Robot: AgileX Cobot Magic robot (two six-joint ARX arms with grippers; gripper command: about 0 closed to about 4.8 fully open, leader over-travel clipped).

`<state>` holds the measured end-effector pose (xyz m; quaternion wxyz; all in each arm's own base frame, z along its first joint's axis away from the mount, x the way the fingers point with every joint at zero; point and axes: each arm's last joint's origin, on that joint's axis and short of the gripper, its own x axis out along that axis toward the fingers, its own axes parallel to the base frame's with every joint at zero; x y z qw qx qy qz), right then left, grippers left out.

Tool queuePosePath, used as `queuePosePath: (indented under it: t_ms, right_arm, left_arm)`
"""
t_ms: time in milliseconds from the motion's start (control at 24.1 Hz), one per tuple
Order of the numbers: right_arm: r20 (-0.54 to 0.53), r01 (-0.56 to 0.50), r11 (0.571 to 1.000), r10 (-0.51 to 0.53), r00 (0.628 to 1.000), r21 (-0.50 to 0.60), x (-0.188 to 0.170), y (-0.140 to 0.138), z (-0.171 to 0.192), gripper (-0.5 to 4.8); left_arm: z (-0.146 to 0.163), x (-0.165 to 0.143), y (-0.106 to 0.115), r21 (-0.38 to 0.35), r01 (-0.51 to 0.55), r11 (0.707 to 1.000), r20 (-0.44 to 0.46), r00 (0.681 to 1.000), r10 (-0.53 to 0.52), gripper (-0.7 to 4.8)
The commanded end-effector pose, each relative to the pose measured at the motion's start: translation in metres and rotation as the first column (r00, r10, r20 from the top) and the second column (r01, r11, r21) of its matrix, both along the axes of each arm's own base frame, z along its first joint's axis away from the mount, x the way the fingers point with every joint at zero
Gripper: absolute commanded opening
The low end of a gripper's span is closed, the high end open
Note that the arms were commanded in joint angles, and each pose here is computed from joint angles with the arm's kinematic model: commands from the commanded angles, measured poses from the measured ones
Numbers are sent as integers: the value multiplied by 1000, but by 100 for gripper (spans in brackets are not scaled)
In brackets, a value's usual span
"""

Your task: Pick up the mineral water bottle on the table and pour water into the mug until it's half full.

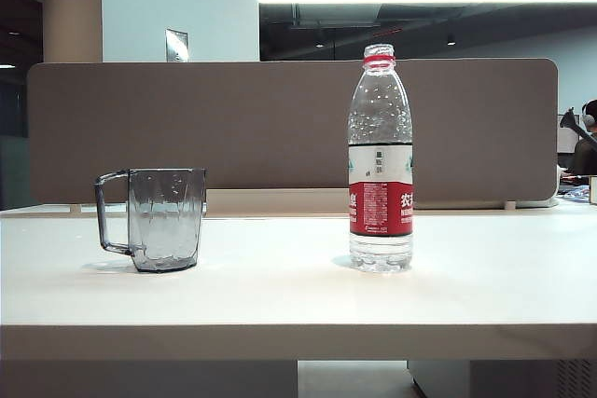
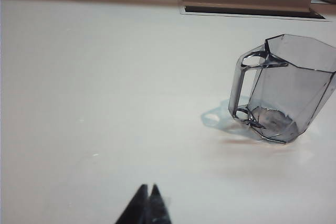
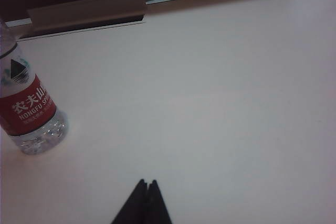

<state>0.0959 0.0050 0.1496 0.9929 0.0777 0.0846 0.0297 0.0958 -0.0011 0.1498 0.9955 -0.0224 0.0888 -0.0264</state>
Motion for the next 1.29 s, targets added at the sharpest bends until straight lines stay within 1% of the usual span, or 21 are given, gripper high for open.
queuePosePath:
  t_ms: [42, 208, 332, 374, 457, 498, 540, 581, 664, 706, 747, 789, 872, 955, 1038, 1080, 1121, 1163, 1204, 1246, 1287]
  right_arm:
    - [12, -1, 1000, 1, 1000, 4, 0, 0, 0, -1]
    - [28, -7, 1000, 7, 1000, 1, 0, 1, 2, -1]
    - [92, -29, 1000, 28, 995, 5, -1, 1, 17, -1]
    - [133, -35, 999, 33, 991, 7, -4, 1, 30, -1]
    - [170, -64, 998, 62, 983, 7, -11, 2, 55, -3]
    - [148, -74, 997, 72, 986, 7, -16, 2, 67, -3]
    - [103, -121, 993, 120, 987, 5, -22, 3, 82, -3]
    - [94, -193, 981, 193, 977, -11, -25, 5, 97, -3]
    - [118, -286, 958, 287, 951, -28, -28, 7, 116, 1]
    - [139, -339, 940, 340, 930, -37, -28, 9, 134, 62]
    - [150, -360, 932, 362, 920, -39, -27, 9, 143, 113]
    - [165, -402, 915, 402, 900, -35, -23, 11, 153, 131]
    - [172, -481, 877, 476, 862, -19, -12, 14, 161, 130]
    - [151, -534, 845, 529, 835, -6, 1, 16, 161, 130]
    - [103, -547, 837, 542, 834, 21, 11, 17, 156, 131]
    - [88, -542, 840, 538, 838, 25, 15, 17, 155, 132]
    - [69, -519, 855, 518, 853, 1, 20, 16, 152, 135]
    - [64, -513, 858, 513, 856, -23, 22, 16, 152, 139]
    - [39, -495, 866, 498, 866, -73, 27, 17, 147, 140]
    - [11, -470, 875, 474, 880, -115, 32, 18, 143, 160]
    - [-2, -464, 875, 468, 883, -134, 35, 19, 140, 182]
  left_arm:
    - [-1, 0, 0, 1, 3, 1000, 2, 1000, -3, -5]
    - [0, 0, 0, 4, 3, 1000, 3, 1000, -3, -5]
    - [5, 0, 0, 4, 9, 1000, 17, 1000, -9, -5]
    - [13, -2, -1, 3, 14, 1000, 41, 999, -14, -5]
    - [31, -5, -1, 4, 14, 1000, 96, 995, -14, -5]
    - [40, -7, -1, 5, 15, 1000, 116, 993, -16, -5]
    - [45, -9, -2, 2, 52, 999, 126, 991, -51, -5]
    - [47, -9, -3, -3, 88, 996, 131, 987, -87, -5]
    - [45, -10, -4, -12, 128, 992, 108, 986, -126, -5]
    - [42, -8, -4, -45, 145, 988, 75, 987, -142, -5]
    - [41, -7, -5, -63, 154, 986, 56, 987, -150, -5]
    - [38, -3, -6, -77, 179, 981, 16, 984, -179, -5]
    - [34, 4, -7, -102, 217, 971, -64, 972, -224, -5]
    - [31, 13, -8, -112, 255, 961, -130, 955, -268, -5]
    - [31, 24, -8, -58, 277, 959, -204, 937, -283, -5]
    - [32, 27, -8, -45, 284, 958, -219, 933, -287, -5]
    - [32, 34, -8, -34, 301, 953, -235, 925, -300, -5]
    - [31, 37, -9, -40, 317, 948, -230, 920, -317, -5]
    - [32, 42, -10, -50, 354, 934, -210, 910, -356, -5]
    - [33, 46, -11, -55, 388, 920, -183, 902, -391, -5]
    - [34, 48, -12, -48, 401, 915, -169, 900, -403, -5]
